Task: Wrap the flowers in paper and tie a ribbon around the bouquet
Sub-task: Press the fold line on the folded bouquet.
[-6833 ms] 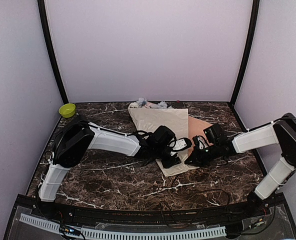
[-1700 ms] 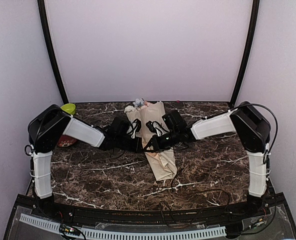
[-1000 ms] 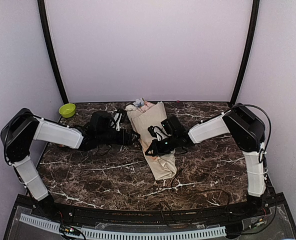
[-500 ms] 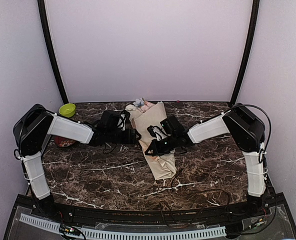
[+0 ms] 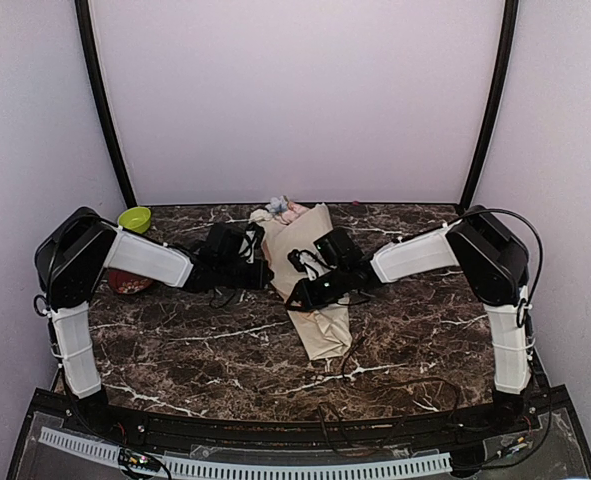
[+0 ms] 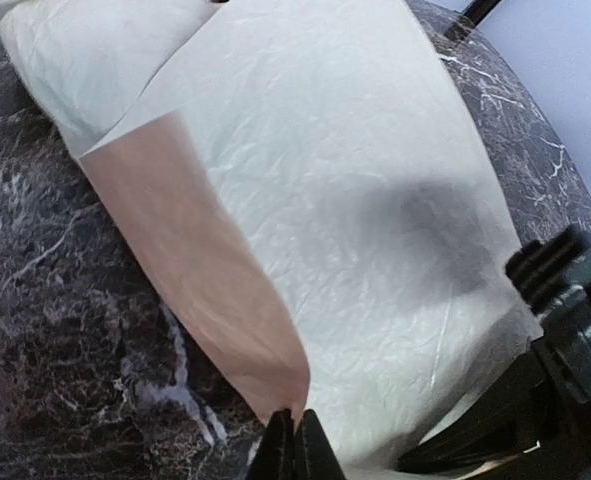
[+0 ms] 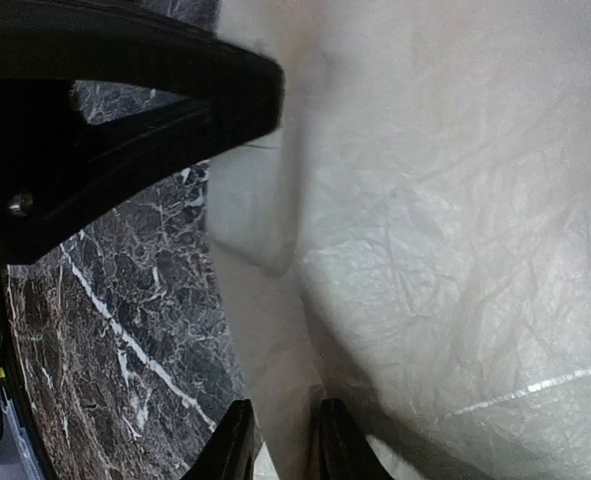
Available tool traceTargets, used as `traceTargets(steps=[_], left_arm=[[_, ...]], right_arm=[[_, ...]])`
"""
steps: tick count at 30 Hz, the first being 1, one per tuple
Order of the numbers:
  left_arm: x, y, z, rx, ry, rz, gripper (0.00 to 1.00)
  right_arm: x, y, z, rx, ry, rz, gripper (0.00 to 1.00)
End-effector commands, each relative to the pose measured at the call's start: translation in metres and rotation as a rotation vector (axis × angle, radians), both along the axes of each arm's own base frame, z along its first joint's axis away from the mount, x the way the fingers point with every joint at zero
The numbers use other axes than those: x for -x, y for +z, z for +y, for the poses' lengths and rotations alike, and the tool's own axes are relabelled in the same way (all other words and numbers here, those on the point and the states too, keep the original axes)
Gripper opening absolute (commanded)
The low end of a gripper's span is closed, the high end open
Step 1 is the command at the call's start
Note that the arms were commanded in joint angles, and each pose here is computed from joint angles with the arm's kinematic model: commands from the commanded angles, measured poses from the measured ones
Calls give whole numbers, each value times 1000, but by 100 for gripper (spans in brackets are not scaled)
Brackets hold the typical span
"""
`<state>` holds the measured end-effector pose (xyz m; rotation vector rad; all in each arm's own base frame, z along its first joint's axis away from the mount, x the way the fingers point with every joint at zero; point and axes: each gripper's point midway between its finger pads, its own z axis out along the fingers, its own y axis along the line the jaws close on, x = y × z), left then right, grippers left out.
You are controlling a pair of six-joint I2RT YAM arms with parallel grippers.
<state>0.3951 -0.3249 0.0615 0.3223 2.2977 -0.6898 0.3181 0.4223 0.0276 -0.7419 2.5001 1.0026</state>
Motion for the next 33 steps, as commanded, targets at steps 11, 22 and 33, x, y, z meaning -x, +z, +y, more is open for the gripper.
traceTargets(steps=[11, 22, 33], left_arm=[[-15, -28, 15, 26, -7, 32, 0], [-16, -32, 15, 54, -33, 36, 0], [-19, -40, 19, 33, -25, 43, 0]], right_arm=[[66, 101, -40, -85, 212, 24, 46], [67, 58, -66, -15, 27, 32, 17], [126, -12, -69, 150, 184, 71, 1]])
